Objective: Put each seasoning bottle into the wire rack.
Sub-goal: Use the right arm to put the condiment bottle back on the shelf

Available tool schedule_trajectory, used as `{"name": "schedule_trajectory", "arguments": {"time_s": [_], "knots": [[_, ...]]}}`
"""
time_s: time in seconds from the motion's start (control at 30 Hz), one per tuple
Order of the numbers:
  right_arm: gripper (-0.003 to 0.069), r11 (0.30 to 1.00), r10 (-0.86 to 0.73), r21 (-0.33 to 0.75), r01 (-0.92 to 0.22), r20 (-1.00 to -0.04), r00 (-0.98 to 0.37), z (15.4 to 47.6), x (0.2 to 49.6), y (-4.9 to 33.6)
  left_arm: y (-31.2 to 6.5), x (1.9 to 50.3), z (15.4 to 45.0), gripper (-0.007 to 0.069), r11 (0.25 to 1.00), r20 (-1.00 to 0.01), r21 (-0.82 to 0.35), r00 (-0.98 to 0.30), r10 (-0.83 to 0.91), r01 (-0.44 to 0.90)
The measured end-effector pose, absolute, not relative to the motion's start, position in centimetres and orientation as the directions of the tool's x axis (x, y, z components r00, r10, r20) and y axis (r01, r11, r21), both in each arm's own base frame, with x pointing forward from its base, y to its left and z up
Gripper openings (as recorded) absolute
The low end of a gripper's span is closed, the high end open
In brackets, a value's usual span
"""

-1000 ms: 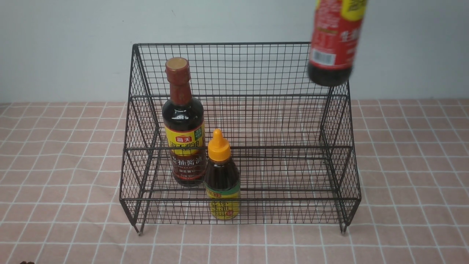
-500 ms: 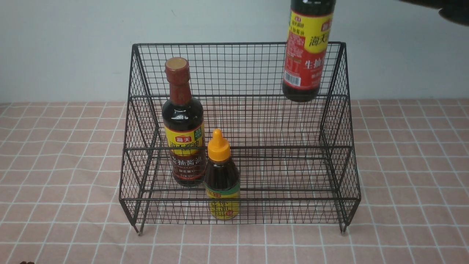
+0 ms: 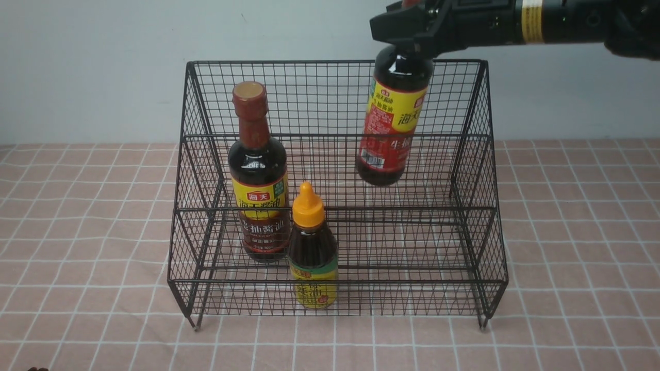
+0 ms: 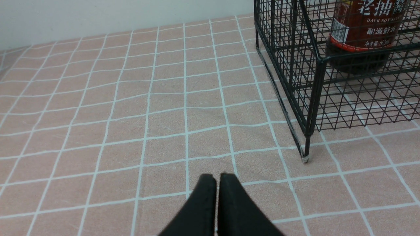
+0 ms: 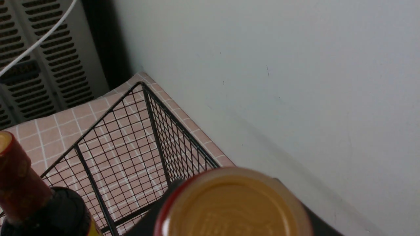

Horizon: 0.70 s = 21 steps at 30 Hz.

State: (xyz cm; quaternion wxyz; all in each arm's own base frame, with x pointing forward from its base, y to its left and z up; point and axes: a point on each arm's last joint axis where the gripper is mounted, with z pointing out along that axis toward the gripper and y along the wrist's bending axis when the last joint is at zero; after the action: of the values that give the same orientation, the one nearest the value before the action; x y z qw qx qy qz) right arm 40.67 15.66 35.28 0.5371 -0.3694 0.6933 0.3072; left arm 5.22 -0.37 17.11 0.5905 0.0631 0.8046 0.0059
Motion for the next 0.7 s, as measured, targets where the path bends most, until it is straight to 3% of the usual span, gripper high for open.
{"name": "schedule_trajectory", "arguments": {"time_s": [0.37,0.7], "knots": [[0.0269,0.549,-0.186,0.09,-0.831,-0.956,-0.227,32.4,42.1,15.9,-0.4,5.2,17.1,-0.0007,0.992,-0.949,0.084,-0.295,0.109,0.095],[0.0275,0.565,-0.171,0.116,-0.817,-0.952,-0.254,32.1,42.3,15.9,-0.4,5.2,17.1,-0.0007,0.992,-0.949,0.084,-0.295,0.109,0.095]]}}
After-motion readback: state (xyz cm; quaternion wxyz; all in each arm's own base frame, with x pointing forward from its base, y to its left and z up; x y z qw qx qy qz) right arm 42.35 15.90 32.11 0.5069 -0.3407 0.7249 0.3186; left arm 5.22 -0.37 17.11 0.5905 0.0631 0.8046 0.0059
